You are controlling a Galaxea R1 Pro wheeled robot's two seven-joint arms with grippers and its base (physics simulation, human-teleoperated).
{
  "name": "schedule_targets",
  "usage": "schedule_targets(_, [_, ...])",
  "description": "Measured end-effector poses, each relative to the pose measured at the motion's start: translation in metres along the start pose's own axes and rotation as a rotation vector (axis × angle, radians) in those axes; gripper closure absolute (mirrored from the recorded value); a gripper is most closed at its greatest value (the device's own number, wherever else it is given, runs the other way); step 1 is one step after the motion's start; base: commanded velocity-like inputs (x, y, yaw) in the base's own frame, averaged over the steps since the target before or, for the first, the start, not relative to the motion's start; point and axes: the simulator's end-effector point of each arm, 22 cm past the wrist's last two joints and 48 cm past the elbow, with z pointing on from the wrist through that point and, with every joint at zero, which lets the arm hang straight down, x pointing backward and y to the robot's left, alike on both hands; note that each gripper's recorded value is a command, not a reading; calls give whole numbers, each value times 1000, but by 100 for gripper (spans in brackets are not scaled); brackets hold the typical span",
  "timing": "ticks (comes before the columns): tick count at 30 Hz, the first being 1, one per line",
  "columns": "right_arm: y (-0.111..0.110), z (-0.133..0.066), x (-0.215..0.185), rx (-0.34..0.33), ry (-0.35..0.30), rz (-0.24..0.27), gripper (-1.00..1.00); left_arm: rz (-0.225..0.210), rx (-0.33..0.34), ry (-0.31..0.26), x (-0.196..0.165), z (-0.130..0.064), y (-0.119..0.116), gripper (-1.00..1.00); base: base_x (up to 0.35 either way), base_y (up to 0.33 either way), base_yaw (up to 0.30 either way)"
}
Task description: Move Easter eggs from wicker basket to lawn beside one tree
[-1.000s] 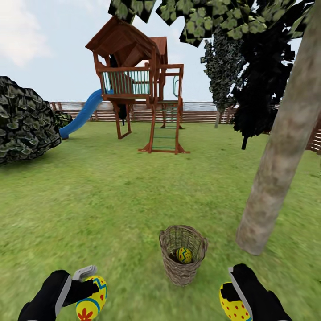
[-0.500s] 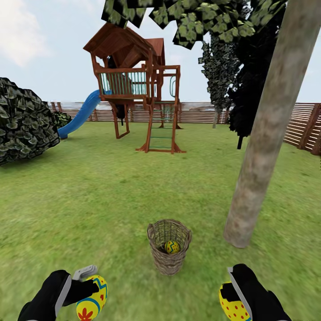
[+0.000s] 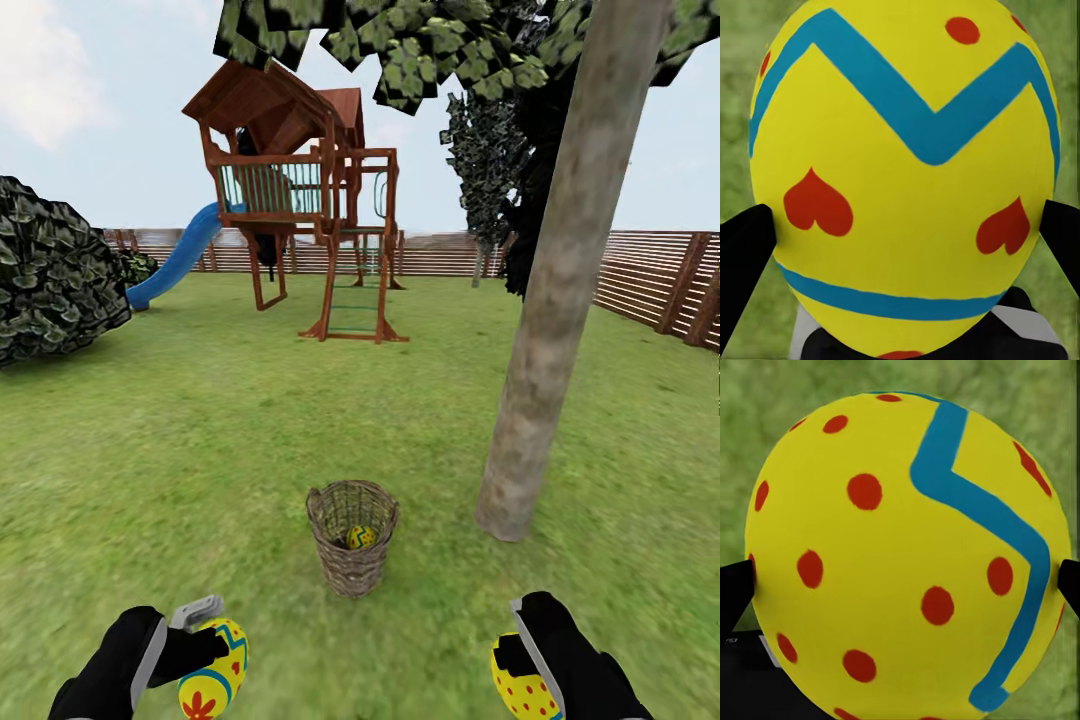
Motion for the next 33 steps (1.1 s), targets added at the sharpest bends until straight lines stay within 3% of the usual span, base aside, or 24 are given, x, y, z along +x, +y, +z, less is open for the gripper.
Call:
schedule_targets(7, [-1,0,0,0,0,2,100,-4,1,5,2,1,1,100,-24,-334,-13])
schedule_targets(19, [-1,-4,-3,2,-12,2,100,-3,5,-5,-1,-3,-1,100,0,-339,-203])
schedule_targets(28, [-2,-5,-3,1,-12,4,100,-9,9,0,1,-2,0,100,0,-339,-8])
schedule_targets(33, [-3,-5,-3,1,-12,4,100,-8,36,-30,-12,-11,5,100,0,-339,0])
